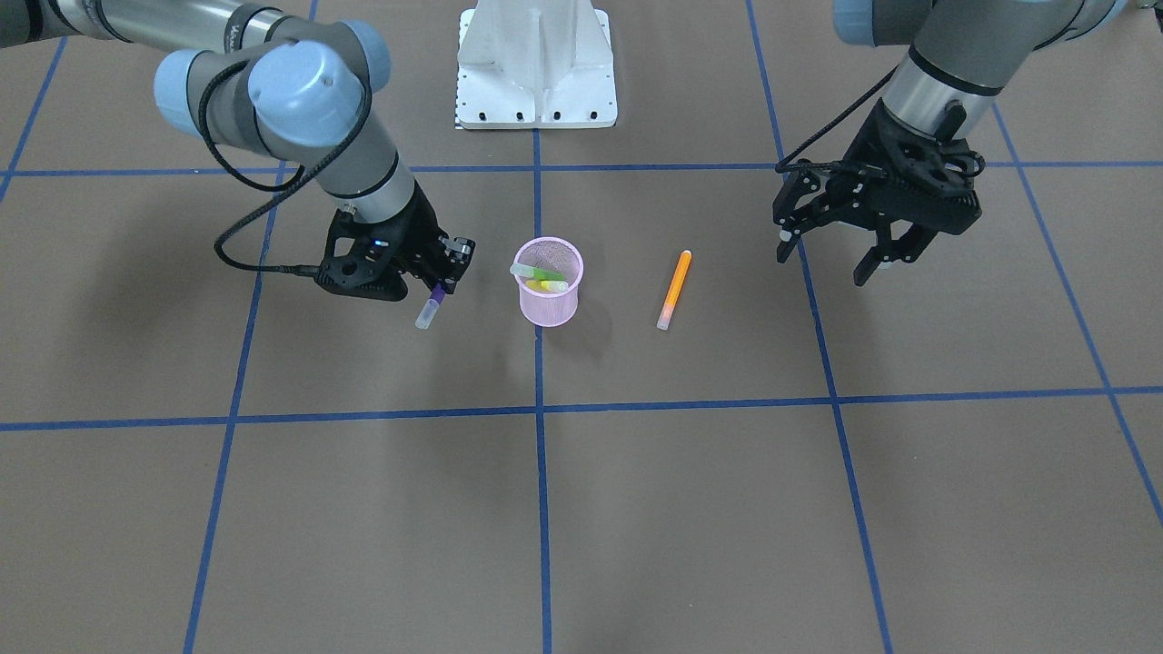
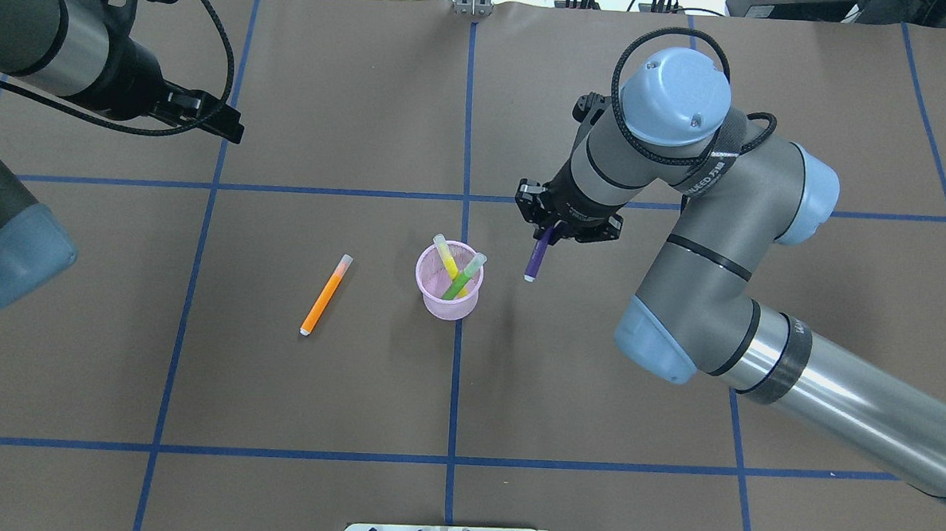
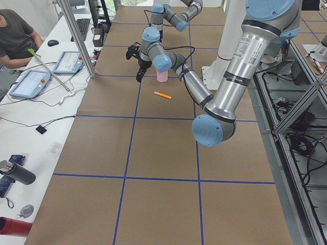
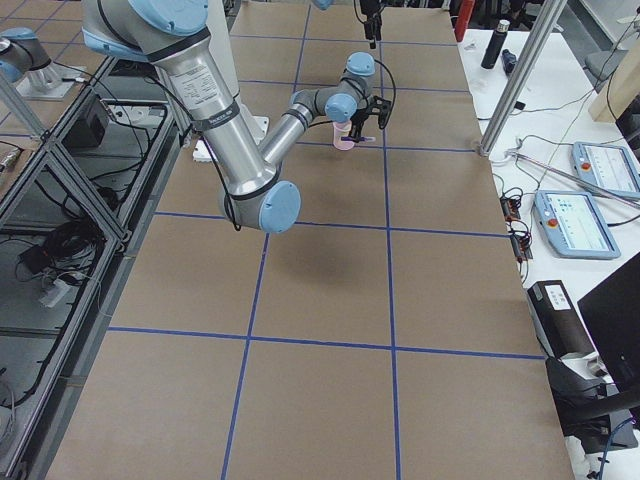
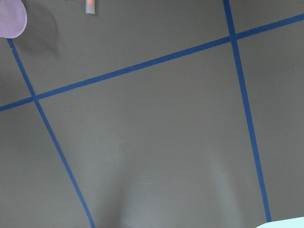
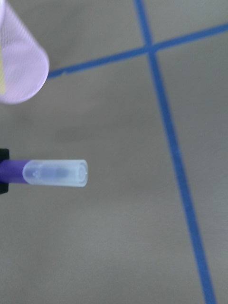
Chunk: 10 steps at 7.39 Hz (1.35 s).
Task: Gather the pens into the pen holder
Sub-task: 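Lift the purple marker and carry it over the pink cup with the right gripper, then release the purple marker into the cup while the left gripper nears the orange pen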
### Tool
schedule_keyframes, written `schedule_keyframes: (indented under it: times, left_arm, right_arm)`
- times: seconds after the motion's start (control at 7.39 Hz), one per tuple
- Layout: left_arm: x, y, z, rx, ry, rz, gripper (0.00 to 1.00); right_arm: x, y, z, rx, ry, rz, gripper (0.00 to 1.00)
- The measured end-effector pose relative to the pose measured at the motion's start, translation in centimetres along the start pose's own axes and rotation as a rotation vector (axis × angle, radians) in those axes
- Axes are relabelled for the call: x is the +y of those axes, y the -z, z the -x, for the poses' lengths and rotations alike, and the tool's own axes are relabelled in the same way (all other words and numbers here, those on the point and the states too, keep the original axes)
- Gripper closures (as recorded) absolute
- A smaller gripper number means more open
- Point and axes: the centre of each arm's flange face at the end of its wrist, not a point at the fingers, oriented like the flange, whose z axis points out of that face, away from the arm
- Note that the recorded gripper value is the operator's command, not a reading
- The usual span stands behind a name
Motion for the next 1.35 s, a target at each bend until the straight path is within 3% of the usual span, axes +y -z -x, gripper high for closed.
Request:
schedule_keyframes:
  times: [0.27,0.41,0.68,1.08,1.35]
  left_arm:
    - [0.2,-0.4,0.5,-0.007,0.004,0.007,0.12]
    - [0.2,-0.6,0.6,-0.01,0.006,0.011,0.12]
    - [0.2,-0.9,0.9,-0.014,0.009,0.016,0.12]
    - [0.7,-1.2,1.5,-0.021,0.013,0.024,0.12]
    - [0.8,-1.5,1.6,-0.025,0.016,0.03,0.01]
  right_arm:
    - [5.1,0.4,3.9,-0.066,-0.057,-0.187,1.0]
    - [6.7,0.6,5.4,-0.095,-0.06,-0.239,1.0]
    - [9.1,0.1,6.8,-0.111,-0.046,-0.282,1.0]
    - [11.3,-2.2,6.7,-0.084,-0.013,-0.316,1.0]
    - [11.7,-3.0,6.6,-0.072,-0.002,-0.319,0.32]
